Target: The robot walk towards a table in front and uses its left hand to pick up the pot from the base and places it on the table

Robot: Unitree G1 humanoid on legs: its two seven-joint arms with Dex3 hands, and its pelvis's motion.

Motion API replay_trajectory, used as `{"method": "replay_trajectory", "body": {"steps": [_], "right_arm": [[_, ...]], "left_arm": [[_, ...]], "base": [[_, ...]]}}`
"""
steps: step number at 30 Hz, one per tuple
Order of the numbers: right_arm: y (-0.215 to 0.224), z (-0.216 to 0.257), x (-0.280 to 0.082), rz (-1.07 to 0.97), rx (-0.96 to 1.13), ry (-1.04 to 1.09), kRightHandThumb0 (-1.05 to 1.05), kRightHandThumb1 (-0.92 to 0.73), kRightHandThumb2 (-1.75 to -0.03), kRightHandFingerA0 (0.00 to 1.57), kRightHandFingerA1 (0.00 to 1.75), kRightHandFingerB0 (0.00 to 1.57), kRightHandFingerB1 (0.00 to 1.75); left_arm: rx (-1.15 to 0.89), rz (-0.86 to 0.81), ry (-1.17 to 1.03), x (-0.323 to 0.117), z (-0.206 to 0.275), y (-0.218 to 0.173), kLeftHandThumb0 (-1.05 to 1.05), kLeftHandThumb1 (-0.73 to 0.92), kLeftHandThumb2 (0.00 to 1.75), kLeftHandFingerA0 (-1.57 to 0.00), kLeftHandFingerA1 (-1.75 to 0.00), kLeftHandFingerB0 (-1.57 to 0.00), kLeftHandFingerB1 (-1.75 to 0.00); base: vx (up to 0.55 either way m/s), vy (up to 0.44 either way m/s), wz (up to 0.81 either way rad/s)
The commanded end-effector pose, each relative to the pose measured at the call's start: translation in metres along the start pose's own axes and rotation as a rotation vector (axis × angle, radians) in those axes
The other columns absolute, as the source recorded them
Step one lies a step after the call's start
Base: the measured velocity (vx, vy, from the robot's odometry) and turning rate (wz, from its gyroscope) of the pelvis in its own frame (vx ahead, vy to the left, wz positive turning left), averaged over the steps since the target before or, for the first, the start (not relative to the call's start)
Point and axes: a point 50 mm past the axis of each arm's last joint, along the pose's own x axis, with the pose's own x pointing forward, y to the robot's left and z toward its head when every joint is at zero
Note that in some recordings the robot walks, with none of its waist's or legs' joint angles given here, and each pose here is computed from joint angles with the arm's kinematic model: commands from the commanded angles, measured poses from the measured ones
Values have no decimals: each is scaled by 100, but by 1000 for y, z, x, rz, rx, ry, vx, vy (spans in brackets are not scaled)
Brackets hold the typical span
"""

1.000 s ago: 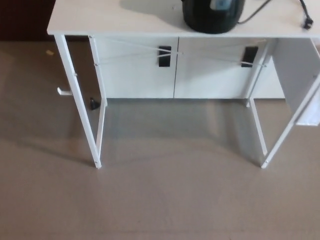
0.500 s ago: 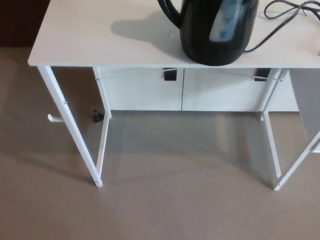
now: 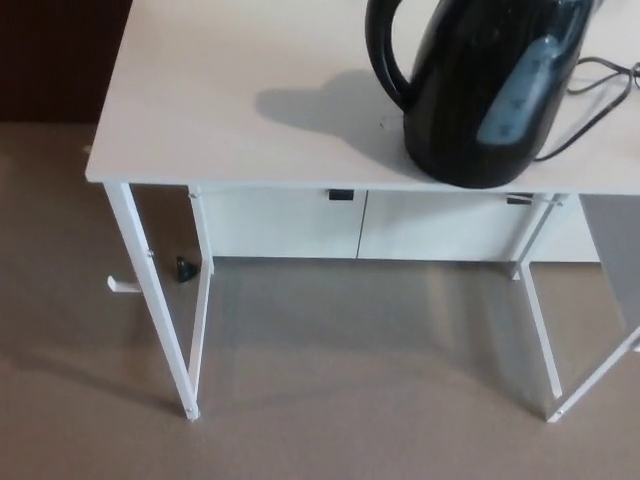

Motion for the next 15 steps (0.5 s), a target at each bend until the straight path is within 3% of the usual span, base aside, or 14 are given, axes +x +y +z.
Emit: {"method": "replay_trajectory", "body": {"steps": [1, 9, 15], "right_arm": [[-4, 0, -1, -9, -3, -3, -29, -57, -57, 49, 45, 37, 39], [-4, -1, -1, -14, -23, -1, -30, -57, -57, 49, 45, 38, 39], [-4, 0, -2, -4, -32, 0, -30, -58, -57, 50, 44, 38, 38]], "left_arm": [[27, 5, -24, 0, 4, 2, -26, 44, 53, -54, -38, -39, -33], [21, 9, -28, 0, 5, 3, -31, 40, 59, -53, -42, -40, -38], [33, 10, -32, -1, 4, 4, -31, 40, 59, -53, -42, -39, -38]], "base": [[97, -46, 1], [110, -190, 16], [129, -21, -8]]}}
